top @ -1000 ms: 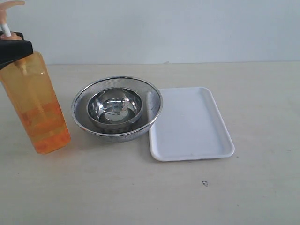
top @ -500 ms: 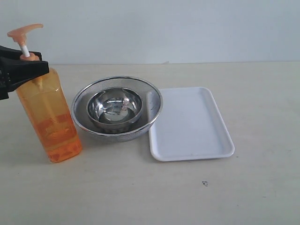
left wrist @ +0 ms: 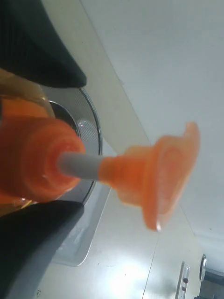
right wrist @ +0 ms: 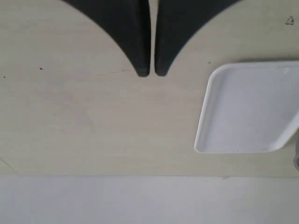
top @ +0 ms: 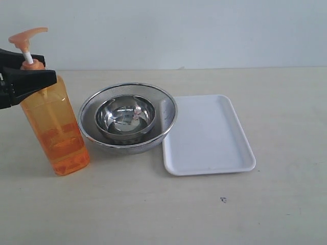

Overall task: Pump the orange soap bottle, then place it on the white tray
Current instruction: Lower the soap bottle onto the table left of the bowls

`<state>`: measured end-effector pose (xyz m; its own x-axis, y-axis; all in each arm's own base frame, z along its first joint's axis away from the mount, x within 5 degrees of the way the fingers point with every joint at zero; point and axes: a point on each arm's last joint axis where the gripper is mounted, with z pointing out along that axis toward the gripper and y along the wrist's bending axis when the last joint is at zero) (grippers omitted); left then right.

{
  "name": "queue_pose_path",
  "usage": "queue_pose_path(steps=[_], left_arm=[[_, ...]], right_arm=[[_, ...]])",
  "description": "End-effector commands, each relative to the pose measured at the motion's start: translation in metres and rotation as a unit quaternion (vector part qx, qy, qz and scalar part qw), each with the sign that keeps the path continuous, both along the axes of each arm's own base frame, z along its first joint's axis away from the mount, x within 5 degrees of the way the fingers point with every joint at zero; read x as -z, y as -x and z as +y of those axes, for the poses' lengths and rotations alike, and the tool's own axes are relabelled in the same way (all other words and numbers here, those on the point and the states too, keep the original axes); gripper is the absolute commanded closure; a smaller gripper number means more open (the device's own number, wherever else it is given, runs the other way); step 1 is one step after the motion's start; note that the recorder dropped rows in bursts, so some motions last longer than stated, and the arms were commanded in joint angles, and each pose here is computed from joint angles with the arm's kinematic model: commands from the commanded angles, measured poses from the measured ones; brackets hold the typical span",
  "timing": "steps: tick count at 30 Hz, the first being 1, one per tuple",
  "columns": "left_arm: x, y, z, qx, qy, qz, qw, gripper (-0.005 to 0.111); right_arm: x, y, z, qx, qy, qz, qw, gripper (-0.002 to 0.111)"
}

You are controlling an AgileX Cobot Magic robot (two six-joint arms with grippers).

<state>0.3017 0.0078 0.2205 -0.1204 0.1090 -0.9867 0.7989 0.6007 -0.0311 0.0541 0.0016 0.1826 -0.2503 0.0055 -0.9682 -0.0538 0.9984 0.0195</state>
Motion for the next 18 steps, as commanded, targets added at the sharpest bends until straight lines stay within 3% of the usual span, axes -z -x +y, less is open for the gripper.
queue_pose_path(steps=[1, 7, 13, 18], left_arm=[[-0.001, -0.001, 0.0, -0.003, 0.003, 0.005, 1.0, 0.04], [-0.003, 0.003, 0.011, -0.017, 0.009, 0.027, 0.999, 0.04], [-0.026, 0.016, 0.029, -0.058, 0.024, 0.04, 0.997, 0.04], [-0.047, 0.027, 0.026, -0.062, 0.025, 0.035, 0.997, 0.04]], right_arm=[[-0.001, 0.0, 0.0, 0.002, 0.003, -0.005, 1.0, 0.108], [-0.001, 0.0, 0.0, 0.002, 0.003, -0.005, 1.0, 0.108], [-0.001, 0.0, 0.0, 0.002, 0.003, -0.005, 1.0, 0.108], [-0.001, 0.0, 0.0, 0.002, 0.003, -0.005, 1.0, 0.108]])
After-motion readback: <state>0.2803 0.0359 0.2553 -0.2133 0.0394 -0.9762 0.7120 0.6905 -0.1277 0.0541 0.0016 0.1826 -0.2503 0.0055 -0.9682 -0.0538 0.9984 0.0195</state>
